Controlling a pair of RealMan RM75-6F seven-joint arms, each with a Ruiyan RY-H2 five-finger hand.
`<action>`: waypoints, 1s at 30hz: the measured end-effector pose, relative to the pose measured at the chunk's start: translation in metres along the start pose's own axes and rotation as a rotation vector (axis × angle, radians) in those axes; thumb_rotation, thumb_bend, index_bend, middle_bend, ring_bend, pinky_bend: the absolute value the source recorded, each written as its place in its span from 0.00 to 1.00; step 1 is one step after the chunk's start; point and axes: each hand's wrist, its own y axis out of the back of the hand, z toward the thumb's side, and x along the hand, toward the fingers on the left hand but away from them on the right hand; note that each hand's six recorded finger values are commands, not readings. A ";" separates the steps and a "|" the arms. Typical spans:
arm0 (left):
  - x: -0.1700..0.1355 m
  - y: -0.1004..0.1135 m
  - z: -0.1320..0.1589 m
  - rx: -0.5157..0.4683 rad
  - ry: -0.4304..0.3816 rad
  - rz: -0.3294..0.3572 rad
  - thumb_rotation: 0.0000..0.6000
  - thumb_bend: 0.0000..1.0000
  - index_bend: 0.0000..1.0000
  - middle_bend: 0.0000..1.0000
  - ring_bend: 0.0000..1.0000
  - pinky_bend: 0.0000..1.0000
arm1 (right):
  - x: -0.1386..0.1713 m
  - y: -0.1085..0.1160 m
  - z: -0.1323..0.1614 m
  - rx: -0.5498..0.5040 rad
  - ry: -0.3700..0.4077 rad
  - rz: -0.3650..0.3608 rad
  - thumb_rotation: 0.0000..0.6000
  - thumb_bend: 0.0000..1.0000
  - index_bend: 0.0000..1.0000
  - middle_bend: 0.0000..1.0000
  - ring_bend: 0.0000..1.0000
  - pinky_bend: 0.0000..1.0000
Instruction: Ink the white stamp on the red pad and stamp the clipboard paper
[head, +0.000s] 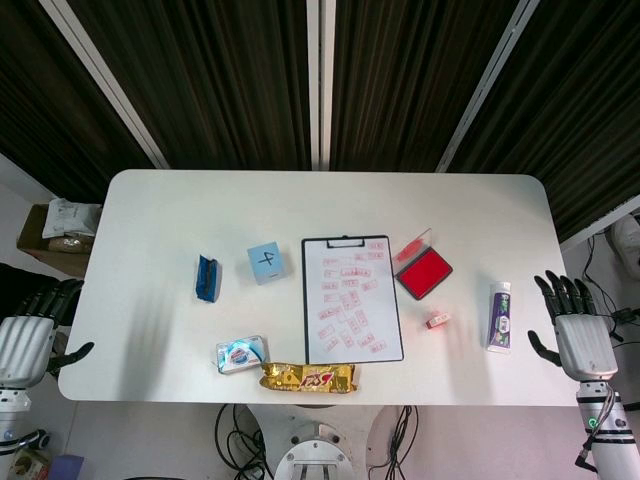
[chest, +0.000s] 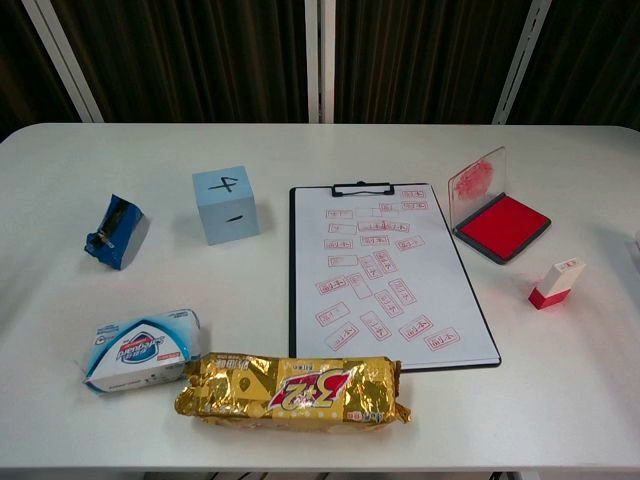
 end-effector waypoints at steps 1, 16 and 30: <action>0.000 0.000 0.000 0.000 0.000 0.000 1.00 0.00 0.14 0.16 0.16 0.25 | 0.000 0.000 0.000 0.000 0.000 0.001 1.00 0.23 0.00 0.00 0.00 0.00; -0.001 0.002 0.000 -0.001 0.001 0.007 1.00 0.00 0.14 0.16 0.16 0.25 | 0.002 0.000 -0.001 0.009 0.001 0.013 1.00 0.23 0.00 0.00 0.10 0.24; 0.002 -0.009 0.002 -0.008 -0.006 -0.039 1.00 0.00 0.14 0.16 0.16 0.25 | -0.011 0.005 0.017 0.147 0.121 -0.080 1.00 0.26 0.27 0.32 0.80 1.00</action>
